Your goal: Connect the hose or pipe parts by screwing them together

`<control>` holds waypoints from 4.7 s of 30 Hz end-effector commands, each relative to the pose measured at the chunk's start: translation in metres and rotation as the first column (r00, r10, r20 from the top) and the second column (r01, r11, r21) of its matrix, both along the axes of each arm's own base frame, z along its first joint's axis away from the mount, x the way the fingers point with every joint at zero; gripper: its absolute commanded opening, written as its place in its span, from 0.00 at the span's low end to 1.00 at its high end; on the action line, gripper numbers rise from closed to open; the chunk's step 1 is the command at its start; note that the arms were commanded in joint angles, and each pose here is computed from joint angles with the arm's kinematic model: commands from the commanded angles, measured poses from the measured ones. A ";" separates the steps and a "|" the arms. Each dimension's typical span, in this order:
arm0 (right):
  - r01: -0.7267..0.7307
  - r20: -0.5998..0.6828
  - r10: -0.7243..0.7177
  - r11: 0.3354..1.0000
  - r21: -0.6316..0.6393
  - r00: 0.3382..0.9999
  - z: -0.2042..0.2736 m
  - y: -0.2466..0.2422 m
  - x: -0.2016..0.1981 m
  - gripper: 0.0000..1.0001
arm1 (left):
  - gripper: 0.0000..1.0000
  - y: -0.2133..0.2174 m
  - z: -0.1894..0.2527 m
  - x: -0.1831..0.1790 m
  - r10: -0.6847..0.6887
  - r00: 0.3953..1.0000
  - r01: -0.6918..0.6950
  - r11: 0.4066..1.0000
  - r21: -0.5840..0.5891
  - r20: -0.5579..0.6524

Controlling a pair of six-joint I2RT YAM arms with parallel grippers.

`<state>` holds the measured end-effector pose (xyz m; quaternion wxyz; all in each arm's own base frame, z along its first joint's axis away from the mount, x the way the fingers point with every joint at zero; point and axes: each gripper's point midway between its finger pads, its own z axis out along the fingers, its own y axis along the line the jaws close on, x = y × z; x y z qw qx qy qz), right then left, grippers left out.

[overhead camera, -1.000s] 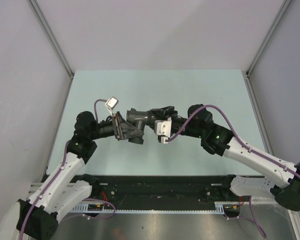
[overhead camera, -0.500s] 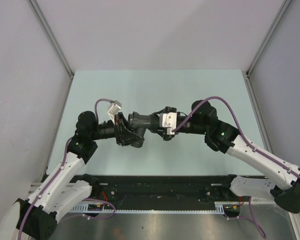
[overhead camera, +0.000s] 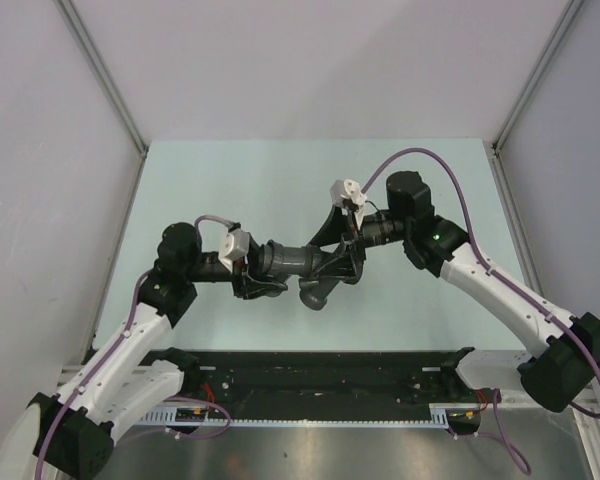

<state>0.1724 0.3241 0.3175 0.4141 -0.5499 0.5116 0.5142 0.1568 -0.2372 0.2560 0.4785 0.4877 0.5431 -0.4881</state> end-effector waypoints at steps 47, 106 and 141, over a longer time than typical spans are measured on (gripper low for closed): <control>0.355 0.912 -0.373 0.840 0.411 -0.173 0.071 -0.061 0.036 1.00 | 0.00 0.002 0.139 -0.001 -0.035 0.417 -0.305 0.936 -0.176 -0.908; 0.540 0.003 -0.569 0.781 0.312 0.822 0.062 -0.057 0.079 0.83 | 0.00 -0.005 0.064 -0.020 -0.064 0.975 0.037 0.992 -0.124 -0.214; 0.364 0.706 -0.369 0.916 0.168 0.604 0.057 -0.018 0.013 1.00 | 0.00 0.005 0.092 0.005 0.100 0.863 -0.230 0.950 -0.209 -0.496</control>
